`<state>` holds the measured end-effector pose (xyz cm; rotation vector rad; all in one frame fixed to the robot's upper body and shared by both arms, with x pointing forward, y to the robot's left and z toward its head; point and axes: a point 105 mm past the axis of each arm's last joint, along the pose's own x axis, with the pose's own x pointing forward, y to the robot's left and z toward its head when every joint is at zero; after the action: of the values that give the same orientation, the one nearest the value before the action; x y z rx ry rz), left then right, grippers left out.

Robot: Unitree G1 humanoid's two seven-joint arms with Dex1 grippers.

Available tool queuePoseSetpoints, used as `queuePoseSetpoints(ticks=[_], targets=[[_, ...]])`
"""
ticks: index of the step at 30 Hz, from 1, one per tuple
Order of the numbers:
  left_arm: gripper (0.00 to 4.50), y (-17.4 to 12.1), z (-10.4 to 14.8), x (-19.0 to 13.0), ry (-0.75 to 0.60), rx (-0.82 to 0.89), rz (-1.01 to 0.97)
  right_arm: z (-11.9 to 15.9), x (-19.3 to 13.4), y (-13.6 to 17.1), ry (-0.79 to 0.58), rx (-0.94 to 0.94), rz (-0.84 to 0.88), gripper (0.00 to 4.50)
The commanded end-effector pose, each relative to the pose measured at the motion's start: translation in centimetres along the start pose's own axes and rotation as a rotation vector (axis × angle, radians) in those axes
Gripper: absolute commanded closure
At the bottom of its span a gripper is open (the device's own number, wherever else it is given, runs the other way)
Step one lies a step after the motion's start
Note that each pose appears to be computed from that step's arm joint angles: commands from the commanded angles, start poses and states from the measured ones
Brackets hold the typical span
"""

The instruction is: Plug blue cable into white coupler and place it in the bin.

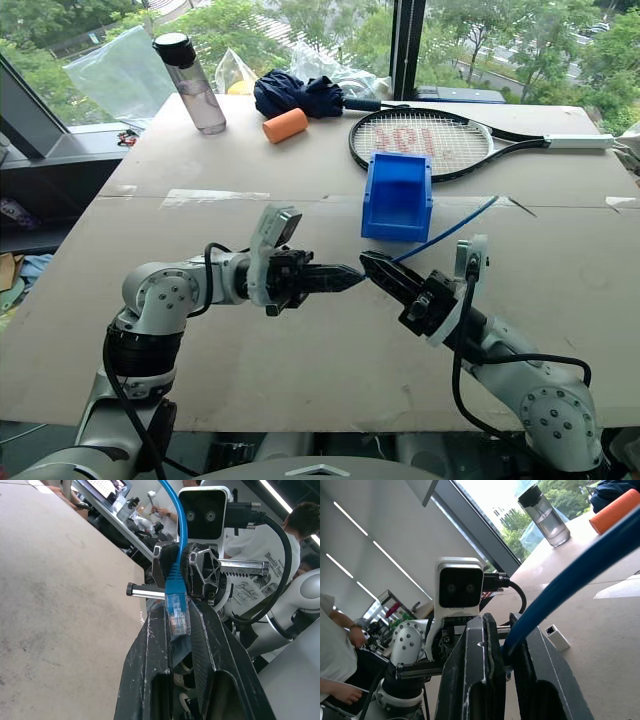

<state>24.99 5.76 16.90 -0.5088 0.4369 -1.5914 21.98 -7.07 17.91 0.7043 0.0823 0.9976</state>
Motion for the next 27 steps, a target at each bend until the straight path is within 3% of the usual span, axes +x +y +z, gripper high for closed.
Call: queuePoseSetpoints(ticks=[1, 6, 7, 13, 14, 15, 19, 27], targets=[[4.50, -1.4, 1.1, 0.5, -0.027, 0.079, -0.041, -0.4, 0.4, 1.0, 0.025, 0.025, 0.050, 4.43], [4.50, -1.0, 1.9, -0.3, -0.091, 0.135, 0.022, 0.4, 0.4, 0.8, -0.015, 0.032, 0.041, 4.43], [3.51, -0.9, 2.1, -0.8, -0.101, 0.154, 0.047, 0.7, 0.3, 0.8, -0.025, 0.031, 0.038, 4.50], [0.94, 2.7, 1.5, -8.8, -0.086, 0.425, 0.573, 2.4, -1.0, -0.2, -0.100, 0.008, -0.022, 4.50], [0.29, 3.1, 1.5, -9.6, -0.078, 0.465, 0.618, 2.5, -1.1, -0.3, -0.107, 0.008, -0.026, 4.50], [0.09, 3.9, 1.8, -11.1, -0.069, 0.519, 0.711, 2.7, -1.2, -0.3, -0.117, 0.008, -0.028, 4.50], [0.09, 6.0, 2.0, -13.5, -0.012, 0.633, 0.860, 2.8, -1.2, -0.4, -0.124, 0.007, -0.028, 4.50], [0.09, 9.9, 0.9, -12.0, 0.078, 0.671, 0.884, 3.2, -1.2, -0.6, -0.122, -0.019, -0.037, 4.50]])
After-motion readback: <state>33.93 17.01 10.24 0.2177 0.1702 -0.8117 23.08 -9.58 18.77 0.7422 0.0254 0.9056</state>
